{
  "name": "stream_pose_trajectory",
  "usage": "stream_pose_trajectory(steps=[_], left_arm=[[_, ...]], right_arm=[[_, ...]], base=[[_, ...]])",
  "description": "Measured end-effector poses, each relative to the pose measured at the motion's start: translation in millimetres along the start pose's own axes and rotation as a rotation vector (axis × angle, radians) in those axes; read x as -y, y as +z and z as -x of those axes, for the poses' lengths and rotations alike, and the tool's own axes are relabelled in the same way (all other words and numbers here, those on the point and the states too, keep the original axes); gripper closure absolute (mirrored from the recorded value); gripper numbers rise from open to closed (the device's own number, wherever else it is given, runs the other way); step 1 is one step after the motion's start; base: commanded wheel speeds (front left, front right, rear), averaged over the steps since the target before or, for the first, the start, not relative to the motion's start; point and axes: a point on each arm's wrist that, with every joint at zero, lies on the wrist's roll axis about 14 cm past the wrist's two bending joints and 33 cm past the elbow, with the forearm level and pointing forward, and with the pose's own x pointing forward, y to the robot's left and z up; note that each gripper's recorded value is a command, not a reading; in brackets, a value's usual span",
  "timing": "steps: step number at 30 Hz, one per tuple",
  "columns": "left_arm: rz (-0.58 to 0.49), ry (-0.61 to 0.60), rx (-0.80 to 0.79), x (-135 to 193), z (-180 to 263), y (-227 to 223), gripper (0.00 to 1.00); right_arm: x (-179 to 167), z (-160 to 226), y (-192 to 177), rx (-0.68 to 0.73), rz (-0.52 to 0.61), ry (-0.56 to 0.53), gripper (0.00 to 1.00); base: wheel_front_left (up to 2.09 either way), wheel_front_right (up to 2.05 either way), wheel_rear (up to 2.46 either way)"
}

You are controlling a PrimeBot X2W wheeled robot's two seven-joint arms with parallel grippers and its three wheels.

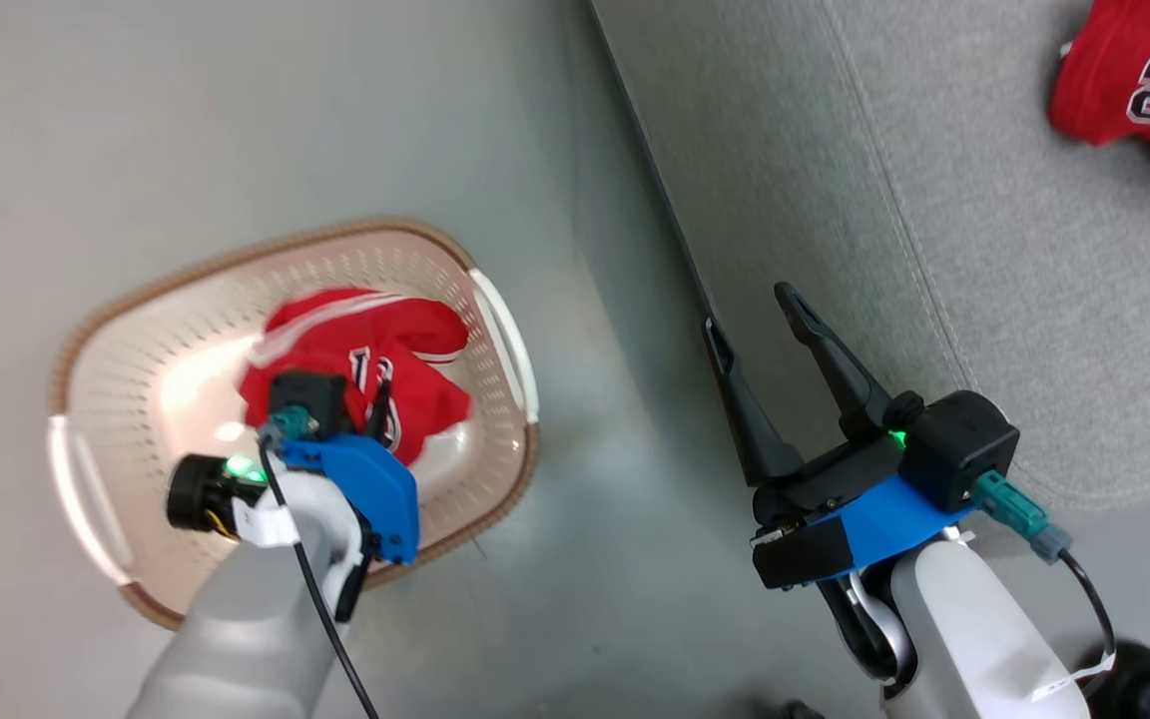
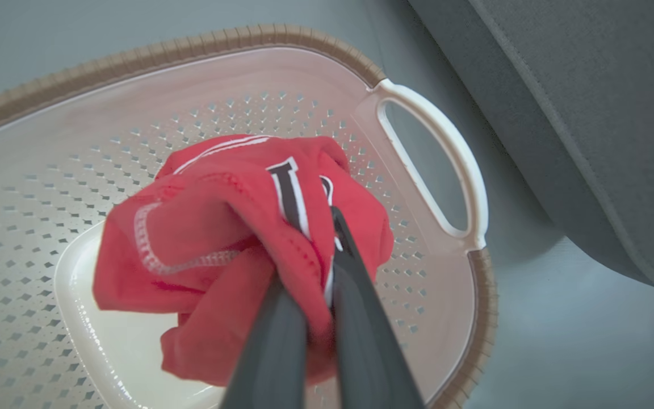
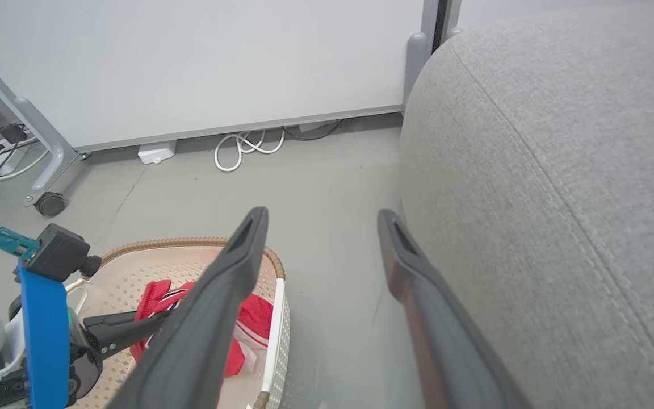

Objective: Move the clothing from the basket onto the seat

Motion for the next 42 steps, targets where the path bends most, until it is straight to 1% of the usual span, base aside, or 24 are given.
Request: stream_pose_trajectory(steps=[8,13,24,34,42], left_arm=[[-0.002,0.013,0.124,15,46,33,1.0],[-0.023,0.013,0.222,27,77,57,1.0],[-0.105,0.016,0.438,53,143,106,1.0],[-0.192,-0.038,0.596,90,190,141,1.0],[-0.271,-0.088,0.703,119,220,178,1.0]], right_arm=[[-23,12,32,0.076,0.015,0.055,0.0],[-36,26,42,0.088,0.02,0.08,0.0],[-70,57,74,0.152,0.028,0.158,0.0],[-98,80,90,0.194,0.037,0.232,0.0],[-113,91,96,0.209,0.042,0.273,0.0]], base=[[0.0,0.0,0.0],[0.0,0.0,0.0],[0.0,0.0,0.0],[0.0,0.0,0.0],[0.0,0.0,0.0]])
